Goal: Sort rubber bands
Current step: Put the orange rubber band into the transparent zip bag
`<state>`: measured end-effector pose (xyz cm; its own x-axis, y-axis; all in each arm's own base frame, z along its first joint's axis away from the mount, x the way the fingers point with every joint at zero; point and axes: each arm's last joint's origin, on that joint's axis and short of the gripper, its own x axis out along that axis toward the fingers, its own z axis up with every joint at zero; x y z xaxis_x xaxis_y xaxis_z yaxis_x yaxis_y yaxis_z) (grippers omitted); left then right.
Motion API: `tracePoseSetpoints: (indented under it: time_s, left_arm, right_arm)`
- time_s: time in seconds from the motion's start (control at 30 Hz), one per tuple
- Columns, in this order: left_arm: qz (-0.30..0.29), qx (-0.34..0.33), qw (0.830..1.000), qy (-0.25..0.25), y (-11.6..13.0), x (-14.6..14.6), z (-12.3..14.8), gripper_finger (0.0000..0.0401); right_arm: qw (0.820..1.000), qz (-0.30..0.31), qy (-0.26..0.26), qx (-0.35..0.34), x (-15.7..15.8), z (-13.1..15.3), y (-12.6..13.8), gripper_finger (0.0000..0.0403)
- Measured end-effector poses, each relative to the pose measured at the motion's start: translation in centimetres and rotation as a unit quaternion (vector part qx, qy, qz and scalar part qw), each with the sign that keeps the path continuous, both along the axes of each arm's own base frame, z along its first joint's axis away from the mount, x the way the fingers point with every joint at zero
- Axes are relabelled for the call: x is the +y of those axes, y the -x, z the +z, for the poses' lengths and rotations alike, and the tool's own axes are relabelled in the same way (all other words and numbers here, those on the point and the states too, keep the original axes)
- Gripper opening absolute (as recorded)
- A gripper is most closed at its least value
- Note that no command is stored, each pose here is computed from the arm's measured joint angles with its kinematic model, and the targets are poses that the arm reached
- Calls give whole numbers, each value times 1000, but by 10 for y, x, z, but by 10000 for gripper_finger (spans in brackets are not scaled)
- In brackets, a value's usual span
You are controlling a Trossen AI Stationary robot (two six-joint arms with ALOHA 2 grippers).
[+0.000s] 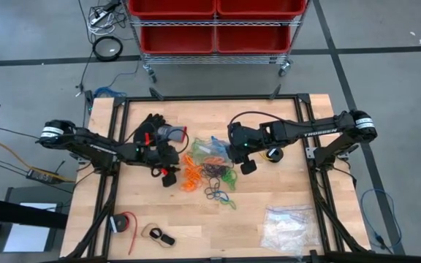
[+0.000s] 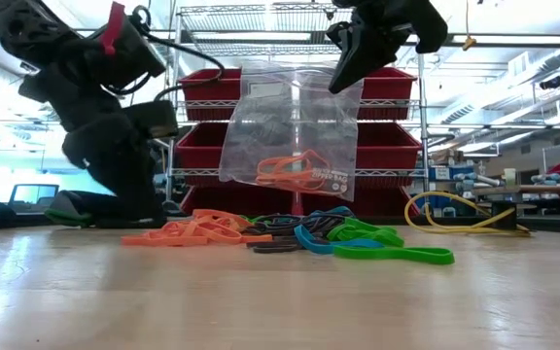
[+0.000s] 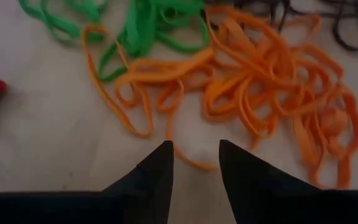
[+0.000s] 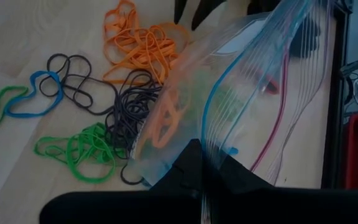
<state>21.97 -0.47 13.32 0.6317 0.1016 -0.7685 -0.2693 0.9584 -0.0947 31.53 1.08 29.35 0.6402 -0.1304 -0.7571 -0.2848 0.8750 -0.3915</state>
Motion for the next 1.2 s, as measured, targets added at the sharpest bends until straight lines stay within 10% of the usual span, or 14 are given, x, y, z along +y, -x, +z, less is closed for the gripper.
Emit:
tracePoseSetpoints:
  time_s: [0.4,0.57,0.73,1.2]
  left_arm:
    - [15,24,1000,-11,-10,-2,-20,127]
    - [10,65,994,-85,-12,-6,-20,20]
    - [-12,112,986,-122,-18,-8,-8,4]
    - [-31,87,950,-299,-46,-22,142,1]
  right_arm:
    - [1000,-1,-1,-2,0,0,0,0]
    - [1000,-1,-1,-2,0,0,0,0]
    - [1000,-1,-1,-2,0,0,0,0]
    - [1000,-1,-2,-4,0,0,0,0]
